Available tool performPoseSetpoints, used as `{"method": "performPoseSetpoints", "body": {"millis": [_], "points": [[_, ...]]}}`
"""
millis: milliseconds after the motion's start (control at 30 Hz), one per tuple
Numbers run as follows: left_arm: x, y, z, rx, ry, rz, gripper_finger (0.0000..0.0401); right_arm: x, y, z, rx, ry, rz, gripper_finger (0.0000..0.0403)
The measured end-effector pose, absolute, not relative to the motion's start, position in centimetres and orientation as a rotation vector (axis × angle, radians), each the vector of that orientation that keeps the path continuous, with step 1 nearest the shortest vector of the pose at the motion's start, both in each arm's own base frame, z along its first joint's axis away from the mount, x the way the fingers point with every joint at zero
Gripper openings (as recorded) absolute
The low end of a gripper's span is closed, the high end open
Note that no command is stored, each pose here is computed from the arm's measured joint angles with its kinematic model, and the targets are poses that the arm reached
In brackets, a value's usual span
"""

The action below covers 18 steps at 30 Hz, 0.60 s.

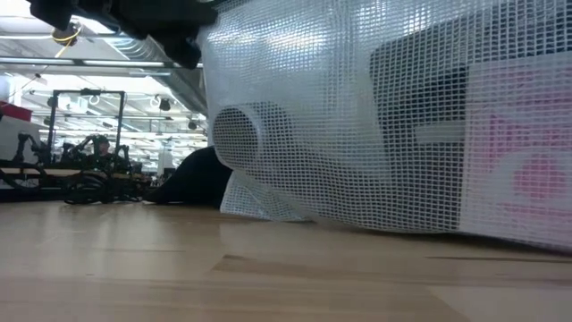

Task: Unpack backpack
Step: Open the transparent zip bag

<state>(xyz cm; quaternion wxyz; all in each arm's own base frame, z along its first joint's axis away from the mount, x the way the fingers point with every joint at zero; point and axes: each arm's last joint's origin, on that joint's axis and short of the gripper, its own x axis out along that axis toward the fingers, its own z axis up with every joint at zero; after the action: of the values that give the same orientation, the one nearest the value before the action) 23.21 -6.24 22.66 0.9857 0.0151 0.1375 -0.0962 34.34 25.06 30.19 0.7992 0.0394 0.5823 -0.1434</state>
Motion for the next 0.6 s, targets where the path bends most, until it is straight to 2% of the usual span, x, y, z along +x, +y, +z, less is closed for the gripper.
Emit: {"method": "performPoseSetpoints", "body": {"millis": [200,400,600], "points": [[23.2,-6.2,22.7,0.03,0.275,-0.195,0.0,33.1,26.3,30.2,0.092,1.255,-0.322,0.0001],[23.2,-5.9,22.4,0.037,0.291,-0.146,0.0001,30.6,28.6,30.0,0.127,1.356,-0.267,0.0001],[23.3,-6.1,22.8,-0.006,0.256,-0.203,0.0001,30.3,29.1,30.2,0.135,1.274,-0.315,0.0001]]}}
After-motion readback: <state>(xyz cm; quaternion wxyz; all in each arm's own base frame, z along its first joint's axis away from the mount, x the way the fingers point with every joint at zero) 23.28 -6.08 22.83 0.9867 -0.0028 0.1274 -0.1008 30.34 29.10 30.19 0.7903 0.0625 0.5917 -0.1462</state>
